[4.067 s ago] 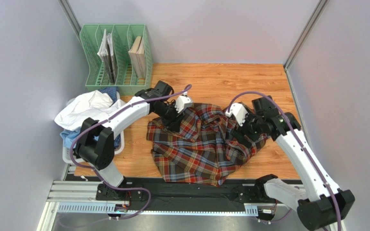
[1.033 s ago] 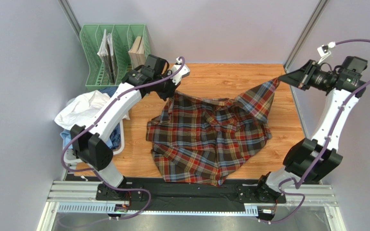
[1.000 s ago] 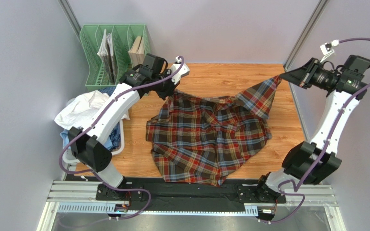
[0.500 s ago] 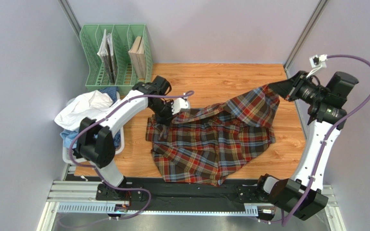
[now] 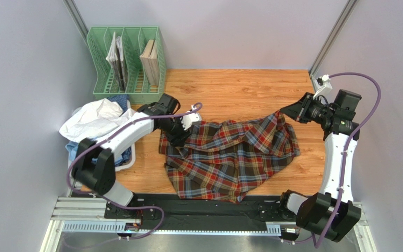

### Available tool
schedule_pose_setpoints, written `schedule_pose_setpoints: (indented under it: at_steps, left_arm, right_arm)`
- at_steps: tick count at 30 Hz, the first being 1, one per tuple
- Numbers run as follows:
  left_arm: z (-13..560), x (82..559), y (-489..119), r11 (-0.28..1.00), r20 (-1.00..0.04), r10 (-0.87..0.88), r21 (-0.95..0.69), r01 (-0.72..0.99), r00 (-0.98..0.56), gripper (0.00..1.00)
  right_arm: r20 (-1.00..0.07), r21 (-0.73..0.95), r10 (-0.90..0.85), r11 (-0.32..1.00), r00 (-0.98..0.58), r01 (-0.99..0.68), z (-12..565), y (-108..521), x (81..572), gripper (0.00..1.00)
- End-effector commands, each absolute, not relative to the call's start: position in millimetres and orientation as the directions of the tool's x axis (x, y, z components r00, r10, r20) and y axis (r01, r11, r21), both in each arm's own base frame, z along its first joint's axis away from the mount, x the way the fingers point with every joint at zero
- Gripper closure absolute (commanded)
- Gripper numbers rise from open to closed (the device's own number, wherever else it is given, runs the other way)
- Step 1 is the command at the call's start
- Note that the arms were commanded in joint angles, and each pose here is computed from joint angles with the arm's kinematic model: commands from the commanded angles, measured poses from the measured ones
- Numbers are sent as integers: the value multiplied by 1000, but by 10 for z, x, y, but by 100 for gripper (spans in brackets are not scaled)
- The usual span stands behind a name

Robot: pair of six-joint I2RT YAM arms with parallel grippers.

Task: Fold and stack the long sleeve shirts
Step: Flatten the shirt out

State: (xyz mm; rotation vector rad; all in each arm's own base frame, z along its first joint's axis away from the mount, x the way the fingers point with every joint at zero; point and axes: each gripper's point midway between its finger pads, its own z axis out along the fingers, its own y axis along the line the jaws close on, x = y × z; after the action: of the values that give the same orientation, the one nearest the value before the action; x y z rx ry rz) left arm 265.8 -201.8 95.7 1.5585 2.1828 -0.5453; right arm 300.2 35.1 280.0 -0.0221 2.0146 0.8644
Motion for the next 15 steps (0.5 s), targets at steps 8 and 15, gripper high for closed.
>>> schedule_pose_setpoints:
  at_steps: [8, 15]
  left_arm:
    - [1361, 2645, -2036, 764, -660, 382, -168, 623, -646, 41]
    - [1158, 2583, -2133, 863, -581, 361, -89, 497, -730, 43]
  right_arm:
    - [-864, 469, 361, 832, -350, -298, 3487, -4, 3602, 100]
    - [-854, 490, 390, 824, -344, -285, 3556, -54, 3744, 100]
